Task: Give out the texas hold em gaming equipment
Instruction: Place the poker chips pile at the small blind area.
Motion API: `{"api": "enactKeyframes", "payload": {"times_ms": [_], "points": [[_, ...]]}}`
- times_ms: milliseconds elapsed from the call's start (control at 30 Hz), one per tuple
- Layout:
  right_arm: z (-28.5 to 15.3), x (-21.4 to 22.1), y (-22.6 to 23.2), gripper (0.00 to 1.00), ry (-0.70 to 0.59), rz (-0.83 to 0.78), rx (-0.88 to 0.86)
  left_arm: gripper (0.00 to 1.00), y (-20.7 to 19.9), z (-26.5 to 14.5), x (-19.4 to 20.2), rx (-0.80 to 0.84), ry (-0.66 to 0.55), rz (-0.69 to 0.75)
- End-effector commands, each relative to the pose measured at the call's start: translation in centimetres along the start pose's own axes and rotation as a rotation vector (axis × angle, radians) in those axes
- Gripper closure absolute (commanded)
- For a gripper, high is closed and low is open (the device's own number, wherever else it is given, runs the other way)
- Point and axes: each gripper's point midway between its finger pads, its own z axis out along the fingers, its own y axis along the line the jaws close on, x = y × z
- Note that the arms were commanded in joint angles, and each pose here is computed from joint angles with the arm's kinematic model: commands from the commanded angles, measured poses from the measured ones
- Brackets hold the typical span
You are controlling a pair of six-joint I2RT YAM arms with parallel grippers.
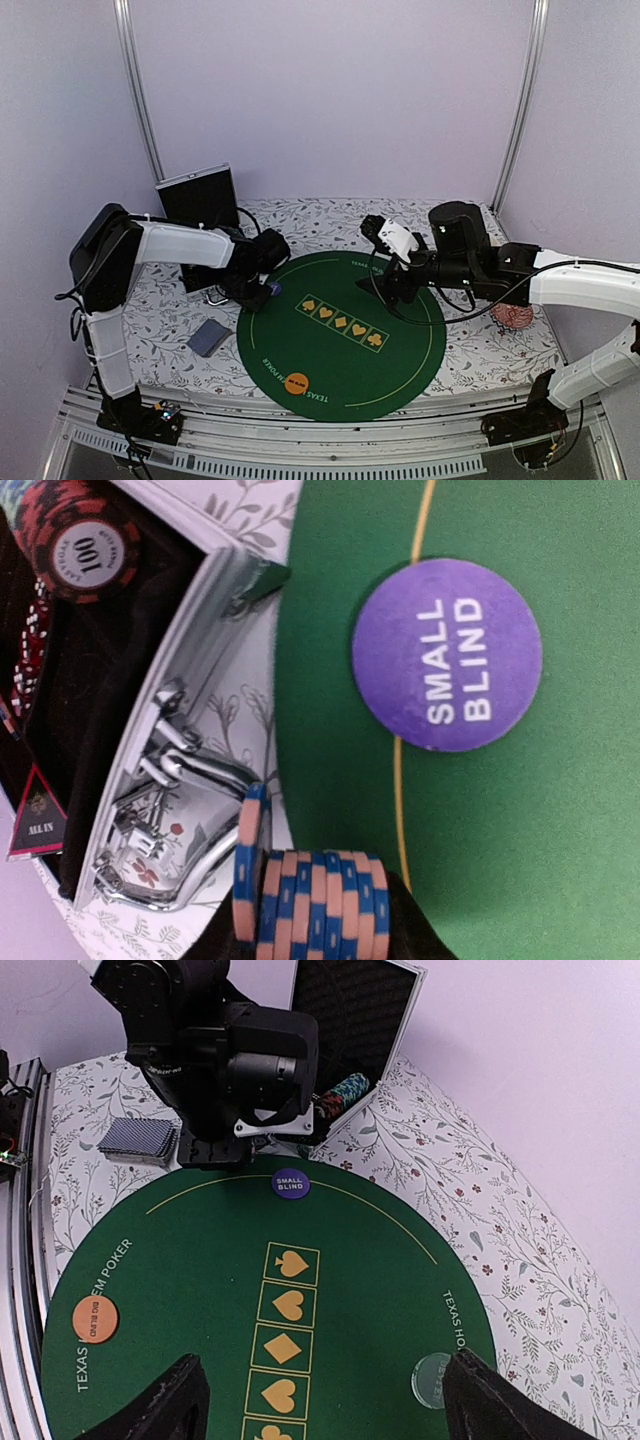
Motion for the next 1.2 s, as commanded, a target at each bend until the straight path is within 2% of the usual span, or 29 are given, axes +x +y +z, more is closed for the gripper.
{"api": "enactKeyframes", "payload": {"times_ms": [0, 133, 267, 433, 600, 700, 900, 1167], "points": [[-0.9, -0.1, 0.1, 0.17, -0.016, 0.011, -0.001, 1.0, -1.1, 0.6, 0.0, -0.018, 0.019, 0.05], [-0.9, 0.1, 0.1, 0.17, -0.012, 0.012, 0.0, 1.0, -1.6, 0.5, -0.2, -0.007, 0.011, 0.054], [-0.8, 0.0, 0.1, 0.17, -0.013, 0.013, -0.002, 1.0, -3.5, 0.2, -0.5, 0.112, -0.008, 0.058], [-1.1, -0.1, 0.1, 0.17, -0.015, 0.014, -0.006, 1.0, -5.8, -3.2, -1.7, 0.411, -0.089, -0.032], [-1.5, -0.2, 0.1, 0.17, -0.02, 0.017, -0.007, 1.0, -5.5, -5.2, -1.9, 0.717, -0.134, -0.233], [-1.6, -0.3, 0.2, 0.17, -0.024, 0.018, -0.01, 1.0, -5.3, -6.0, -1.7, 0.838, -0.155, -0.306], [-1.7, -0.4, 0.2, 0.17, -0.025, 0.016, -0.012, 1.0, -5.0, -5.8, -1.8, 0.977, -0.172, -0.437], [-2.1, -0.4, 0.1, 0.17, -0.026, 0.016, -0.009, 1.0, -4.7, -4.1, -2.2, 1.004, -0.172, -0.52]]}}
